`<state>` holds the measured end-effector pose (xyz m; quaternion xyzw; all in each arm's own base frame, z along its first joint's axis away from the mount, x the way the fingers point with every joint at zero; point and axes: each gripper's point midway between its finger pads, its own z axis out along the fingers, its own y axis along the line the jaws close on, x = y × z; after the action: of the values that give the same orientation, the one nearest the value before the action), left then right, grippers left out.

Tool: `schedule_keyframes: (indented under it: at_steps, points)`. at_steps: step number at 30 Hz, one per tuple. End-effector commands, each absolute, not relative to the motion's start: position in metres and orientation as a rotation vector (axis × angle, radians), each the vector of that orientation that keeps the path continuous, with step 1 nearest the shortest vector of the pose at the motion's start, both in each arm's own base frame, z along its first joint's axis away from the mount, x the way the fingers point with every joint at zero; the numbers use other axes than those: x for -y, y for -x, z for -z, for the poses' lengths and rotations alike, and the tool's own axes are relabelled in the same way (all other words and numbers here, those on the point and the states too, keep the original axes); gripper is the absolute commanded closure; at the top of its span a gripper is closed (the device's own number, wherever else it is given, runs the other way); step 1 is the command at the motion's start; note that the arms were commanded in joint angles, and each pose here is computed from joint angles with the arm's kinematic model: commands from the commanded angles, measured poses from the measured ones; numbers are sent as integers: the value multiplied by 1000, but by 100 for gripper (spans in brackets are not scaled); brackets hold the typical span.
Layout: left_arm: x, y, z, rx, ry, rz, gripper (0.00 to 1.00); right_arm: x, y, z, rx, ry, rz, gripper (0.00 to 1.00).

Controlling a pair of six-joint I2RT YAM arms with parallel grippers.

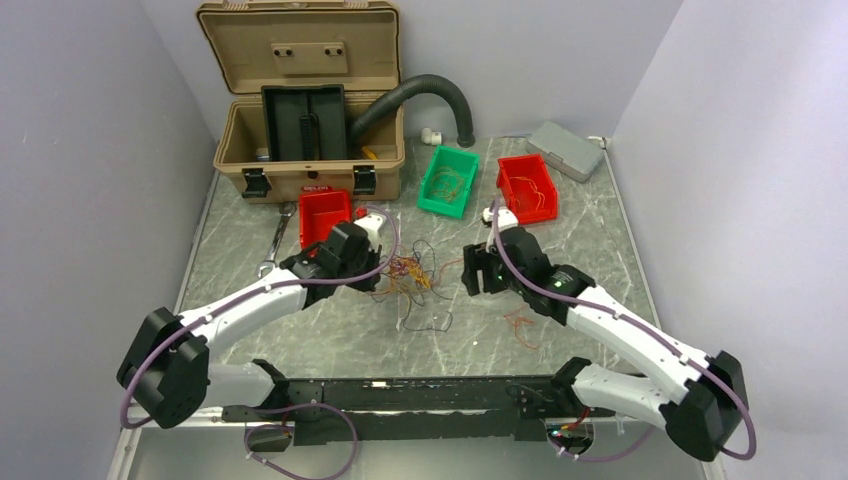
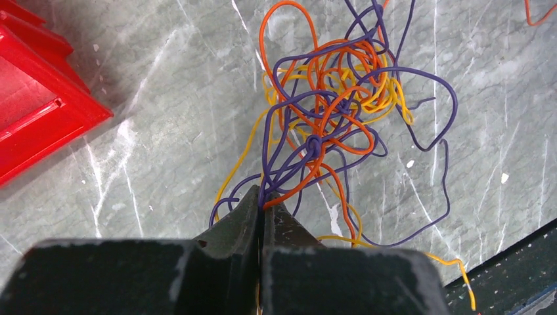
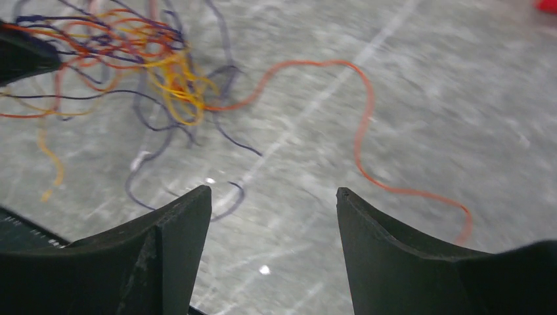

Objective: Untangle the cables
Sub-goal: Untie the cable.

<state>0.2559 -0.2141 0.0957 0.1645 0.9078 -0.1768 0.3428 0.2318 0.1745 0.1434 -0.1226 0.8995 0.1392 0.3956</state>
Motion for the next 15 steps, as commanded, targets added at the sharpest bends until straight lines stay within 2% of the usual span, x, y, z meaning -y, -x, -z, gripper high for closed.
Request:
schedule_keyframes:
  at_steps: [1, 5, 12, 15]
  points:
    - [222, -261, -131, -2265, -450, 505, 94, -235, -249, -160, -2114, 504, -615, 30]
    - [223, -259, -145, -2220, -461, 534, 94, -250, -264, -150, -2108, 440, -656, 31]
    - [236, -246, -173, -2063, -522, 687, 94, -288, -265, -184, -1941, 440, -923, 21]
    - [241, -242, -182, -2029, -539, 736, 94, -297, -261, -188, -1912, 486, -979, 22]
